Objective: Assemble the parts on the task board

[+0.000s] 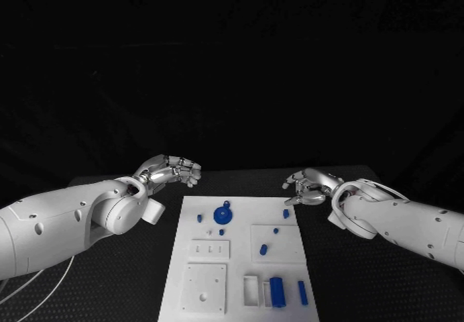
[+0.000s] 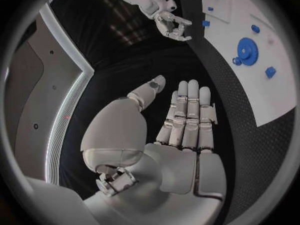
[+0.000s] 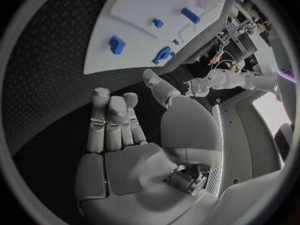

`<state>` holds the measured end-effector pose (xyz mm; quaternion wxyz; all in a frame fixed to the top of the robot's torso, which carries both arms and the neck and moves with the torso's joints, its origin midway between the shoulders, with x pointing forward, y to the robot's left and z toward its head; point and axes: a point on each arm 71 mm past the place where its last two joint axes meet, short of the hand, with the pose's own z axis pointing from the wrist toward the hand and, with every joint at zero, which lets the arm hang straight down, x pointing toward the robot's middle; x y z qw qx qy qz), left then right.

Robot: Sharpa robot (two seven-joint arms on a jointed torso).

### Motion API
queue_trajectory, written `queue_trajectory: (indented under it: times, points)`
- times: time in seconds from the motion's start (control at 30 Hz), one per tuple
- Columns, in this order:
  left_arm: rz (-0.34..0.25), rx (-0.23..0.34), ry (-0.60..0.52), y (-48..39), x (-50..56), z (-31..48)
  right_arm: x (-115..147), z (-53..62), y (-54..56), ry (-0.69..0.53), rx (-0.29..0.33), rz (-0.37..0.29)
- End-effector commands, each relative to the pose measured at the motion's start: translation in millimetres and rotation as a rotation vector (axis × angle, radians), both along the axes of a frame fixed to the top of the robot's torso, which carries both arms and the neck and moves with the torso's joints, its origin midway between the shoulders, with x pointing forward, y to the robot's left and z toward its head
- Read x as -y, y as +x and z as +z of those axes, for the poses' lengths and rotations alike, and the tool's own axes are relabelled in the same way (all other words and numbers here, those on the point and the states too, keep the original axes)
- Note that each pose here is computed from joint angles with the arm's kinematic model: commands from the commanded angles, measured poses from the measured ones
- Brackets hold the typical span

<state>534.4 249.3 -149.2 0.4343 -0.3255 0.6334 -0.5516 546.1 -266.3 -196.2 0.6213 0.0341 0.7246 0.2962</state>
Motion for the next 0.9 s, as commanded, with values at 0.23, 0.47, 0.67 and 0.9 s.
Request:
queue_trajectory:
  times: [0.23, 0.47, 0.67, 0.9]
  points:
    - [-0.06, 0.012, 0.012, -2.3, 4.8, -4.3, 13, -21.5, -14.1, 0.02, -0.061, 0.04]
    - [-0.042, 0.017, 0.016, -2.2, 4.9, -4.3, 19, -34.9, -16.1, -0.019, -0.025, 0.014]
    - [-0.051, 0.007, 0.01, -3.3, 7.4, -5.8, 19, -44.1, -15.6, -0.016, -0.007, -0.01]
    - [-0.052, 0.001, 0.008, -4.0, 7.7, -6.7, 19, -48.6, -11.6, -0.004, 0.009, -0.045]
